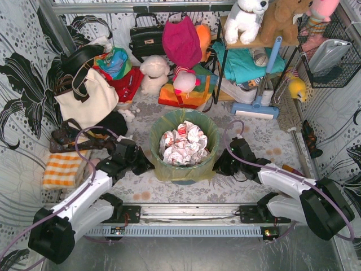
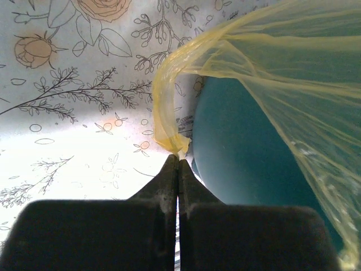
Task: Tie the trash bag
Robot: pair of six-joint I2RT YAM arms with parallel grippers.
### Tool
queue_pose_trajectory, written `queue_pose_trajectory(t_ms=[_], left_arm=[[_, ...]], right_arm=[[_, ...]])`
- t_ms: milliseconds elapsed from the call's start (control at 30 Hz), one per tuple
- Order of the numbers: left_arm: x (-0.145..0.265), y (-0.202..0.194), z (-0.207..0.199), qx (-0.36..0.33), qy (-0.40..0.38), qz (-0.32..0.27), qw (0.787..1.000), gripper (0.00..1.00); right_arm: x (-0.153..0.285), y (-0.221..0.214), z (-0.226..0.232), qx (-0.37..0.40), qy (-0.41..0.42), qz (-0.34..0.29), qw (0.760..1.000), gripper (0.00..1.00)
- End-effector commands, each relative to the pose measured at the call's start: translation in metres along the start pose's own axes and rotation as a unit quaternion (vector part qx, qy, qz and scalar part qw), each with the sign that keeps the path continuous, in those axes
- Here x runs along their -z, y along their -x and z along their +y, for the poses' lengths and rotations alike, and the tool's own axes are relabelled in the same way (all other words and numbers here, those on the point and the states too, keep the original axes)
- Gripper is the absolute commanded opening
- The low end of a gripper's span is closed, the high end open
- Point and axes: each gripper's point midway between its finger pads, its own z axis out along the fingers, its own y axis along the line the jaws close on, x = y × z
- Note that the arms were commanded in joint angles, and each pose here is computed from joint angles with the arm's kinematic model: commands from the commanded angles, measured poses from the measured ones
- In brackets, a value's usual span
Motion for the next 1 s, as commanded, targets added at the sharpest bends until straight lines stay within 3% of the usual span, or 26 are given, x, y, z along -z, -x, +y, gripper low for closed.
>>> queue_pose_trajectory(t_ms=[0,100,333,567,733,833,933,967], left_arm=[[0.018,0.024,-0.017,0.005,-0.018,-0.056,0.998,0.00],[0.029,0.031,-0.020,0.015,-0.021,-0.082,0.996,0.00],[0.051,0.046,0.000,0.066,0.038,-0.143,0.987,0.00],[0.070,0.060,0.003,0.086,0.044,-0.197,0.976,0.00],[0.058,0.050,0.010,0.103,0.041,-0.179,0.978,0.00],[0.045,0.040,0.003,0.098,0.019,-0.145,0.984,0.14],[0.039,0.035,-0.006,0.089,-0.010,-0.127,0.988,0.39],[0.037,0.033,-0.009,0.083,-0.021,-0.122,0.989,0.53]], right_arm=[[0.003,0.004,-0.010,0.004,-0.018,-0.023,1.000,0.12],[0.013,0.008,-0.016,0.005,-0.028,-0.045,0.999,0.00],[0.035,0.021,-0.017,-0.001,-0.023,-0.102,0.994,0.00],[0.044,0.027,-0.012,-0.012,-0.008,-0.128,0.992,0.00],[0.043,0.028,-0.013,-0.015,-0.009,-0.131,0.991,0.00],[0.042,0.026,-0.012,-0.016,-0.009,-0.124,0.992,0.00],[0.042,0.027,-0.011,-0.014,-0.009,-0.123,0.992,0.00],[0.042,0.027,-0.010,-0.014,-0.009,-0.123,0.992,0.00]])
